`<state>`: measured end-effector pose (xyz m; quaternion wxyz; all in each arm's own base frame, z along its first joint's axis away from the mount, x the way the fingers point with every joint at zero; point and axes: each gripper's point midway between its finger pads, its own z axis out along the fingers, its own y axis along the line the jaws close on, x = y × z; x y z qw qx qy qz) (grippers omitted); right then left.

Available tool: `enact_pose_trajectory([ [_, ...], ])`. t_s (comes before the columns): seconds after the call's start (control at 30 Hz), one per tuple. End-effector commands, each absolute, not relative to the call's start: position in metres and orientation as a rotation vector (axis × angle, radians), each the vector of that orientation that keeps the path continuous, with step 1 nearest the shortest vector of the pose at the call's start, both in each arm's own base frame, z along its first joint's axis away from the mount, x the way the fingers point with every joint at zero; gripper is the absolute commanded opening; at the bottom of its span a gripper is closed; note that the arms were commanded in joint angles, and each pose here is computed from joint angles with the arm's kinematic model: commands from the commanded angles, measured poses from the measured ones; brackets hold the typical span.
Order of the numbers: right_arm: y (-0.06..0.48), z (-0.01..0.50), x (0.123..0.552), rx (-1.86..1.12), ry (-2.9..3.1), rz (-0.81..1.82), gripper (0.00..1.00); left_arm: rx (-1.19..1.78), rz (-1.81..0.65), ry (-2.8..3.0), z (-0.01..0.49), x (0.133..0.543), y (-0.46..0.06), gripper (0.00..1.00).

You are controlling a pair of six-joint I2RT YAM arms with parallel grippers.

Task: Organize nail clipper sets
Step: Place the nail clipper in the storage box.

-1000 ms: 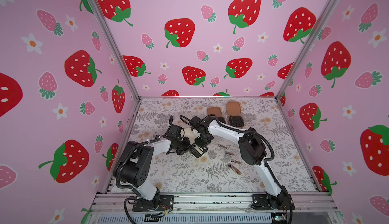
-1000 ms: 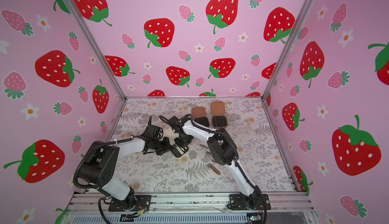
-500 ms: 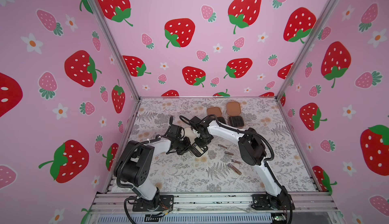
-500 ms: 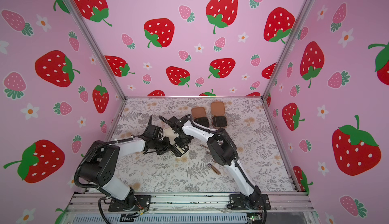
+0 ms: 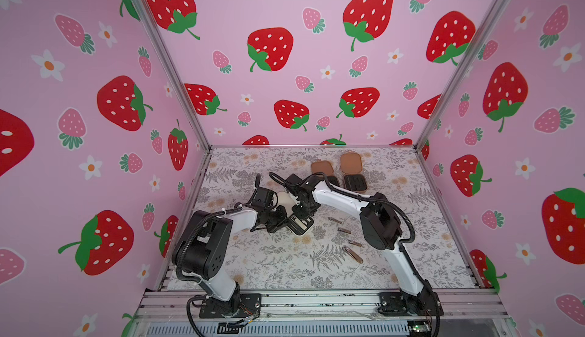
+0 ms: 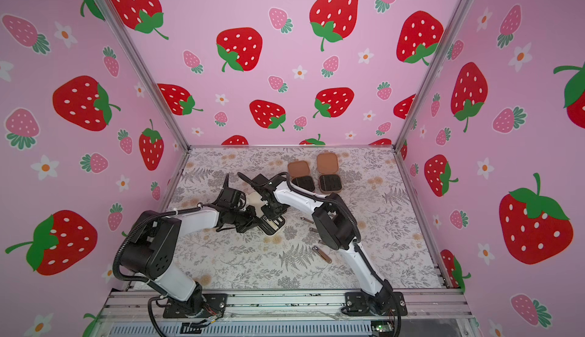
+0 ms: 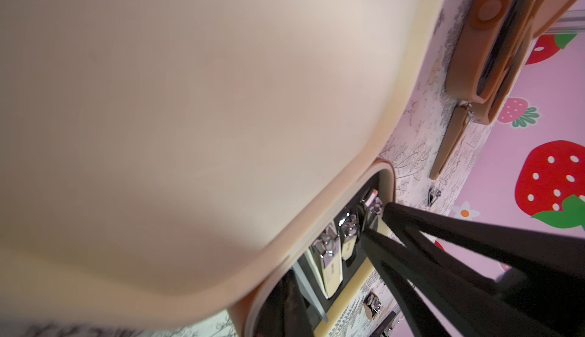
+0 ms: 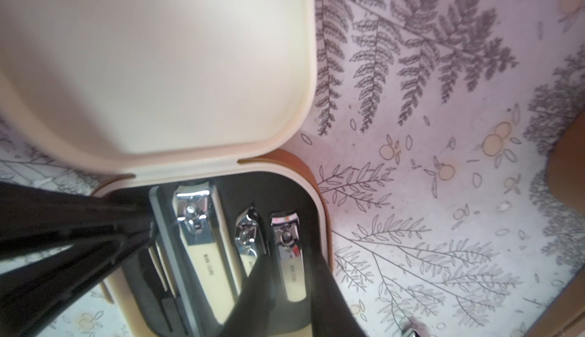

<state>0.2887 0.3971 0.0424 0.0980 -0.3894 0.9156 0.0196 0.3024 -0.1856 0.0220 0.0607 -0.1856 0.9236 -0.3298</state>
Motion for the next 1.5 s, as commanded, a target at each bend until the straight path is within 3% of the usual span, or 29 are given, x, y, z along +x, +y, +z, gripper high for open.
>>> enact_pose_trajectory([
  [0.0, 0.391, 0.064, 0.299, -1.085, 2.664, 0.020, 0.25, -0.690, -0.789, 2.978, -0.020, 0.264, -0.164, 0.00],
  [0.27, 0.389, 0.071, 0.298, -1.078, 2.641, 0.017, 0.25, -0.688, -0.792, 2.977, -0.020, 0.265, -0.165, 0.00],
  [0.4, 0.382, 0.070, 0.299, -1.107, 2.636, -0.004, 0.32, -0.688, -0.791, 2.978, -0.020, 0.265, -0.164, 0.00],
  [0.63, 0.381, 0.057, 0.294, -1.163, 2.688, 0.166, 0.36, -0.689, -0.788, 2.978, -0.019, 0.265, -0.164, 0.00],
  [1.47, 0.393, 0.029, 0.289, -1.139, 2.747, 0.257, 0.27, -0.686, -0.789, 2.982, -0.019, 0.266, -0.165, 0.00],
])
